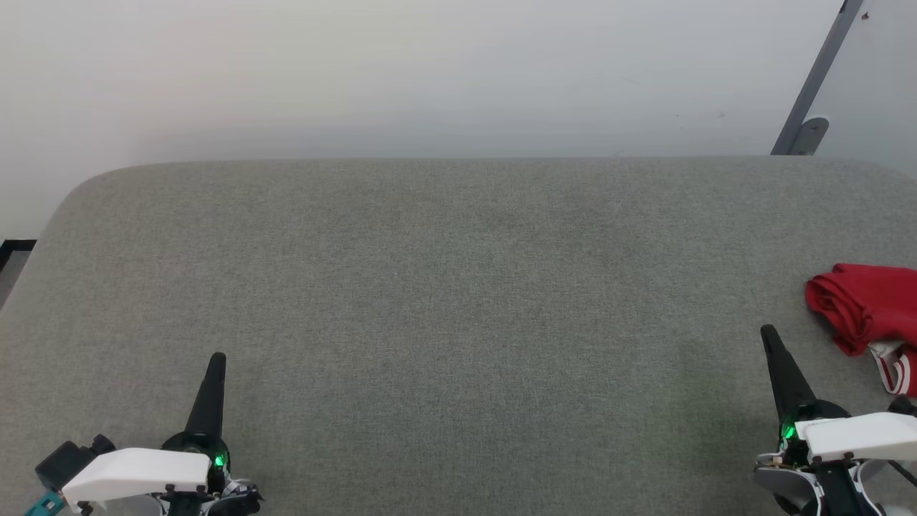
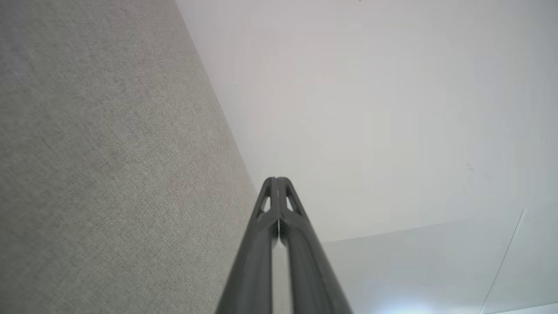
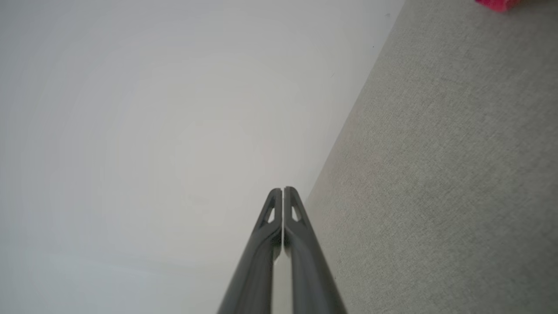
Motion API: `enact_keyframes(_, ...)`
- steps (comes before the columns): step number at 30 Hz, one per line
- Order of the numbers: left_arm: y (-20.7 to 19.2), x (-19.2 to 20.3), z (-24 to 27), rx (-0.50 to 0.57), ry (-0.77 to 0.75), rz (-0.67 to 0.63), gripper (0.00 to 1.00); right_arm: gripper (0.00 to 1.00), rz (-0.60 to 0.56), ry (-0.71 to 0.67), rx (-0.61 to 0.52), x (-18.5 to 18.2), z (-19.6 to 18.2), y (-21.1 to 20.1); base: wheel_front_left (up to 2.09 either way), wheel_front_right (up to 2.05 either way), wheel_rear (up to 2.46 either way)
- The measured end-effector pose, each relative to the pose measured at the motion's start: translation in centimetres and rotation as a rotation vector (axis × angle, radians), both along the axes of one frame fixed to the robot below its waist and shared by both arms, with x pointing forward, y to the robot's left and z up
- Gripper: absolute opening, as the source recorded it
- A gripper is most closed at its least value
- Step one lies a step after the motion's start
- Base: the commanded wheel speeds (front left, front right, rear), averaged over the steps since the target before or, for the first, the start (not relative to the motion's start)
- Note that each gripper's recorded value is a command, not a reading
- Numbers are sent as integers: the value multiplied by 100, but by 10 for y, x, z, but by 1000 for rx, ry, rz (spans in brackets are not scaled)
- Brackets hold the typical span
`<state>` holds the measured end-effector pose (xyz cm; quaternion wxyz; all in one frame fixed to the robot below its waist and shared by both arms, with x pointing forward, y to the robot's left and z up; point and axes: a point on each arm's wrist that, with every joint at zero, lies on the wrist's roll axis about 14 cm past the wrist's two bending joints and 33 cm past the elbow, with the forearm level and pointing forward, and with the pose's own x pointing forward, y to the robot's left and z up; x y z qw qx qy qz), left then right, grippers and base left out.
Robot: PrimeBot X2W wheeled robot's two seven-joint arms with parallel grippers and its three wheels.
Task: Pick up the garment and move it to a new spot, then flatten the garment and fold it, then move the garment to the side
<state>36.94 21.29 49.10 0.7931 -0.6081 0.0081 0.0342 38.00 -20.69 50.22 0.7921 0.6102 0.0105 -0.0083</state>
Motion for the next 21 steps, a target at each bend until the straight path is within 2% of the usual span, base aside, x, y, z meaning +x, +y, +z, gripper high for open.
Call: enact_keyframes(21, -8, 11, 8, -165, -29, -21, 0, 0, -4, -12, 159, 5, 2, 4, 0, 0, 0)
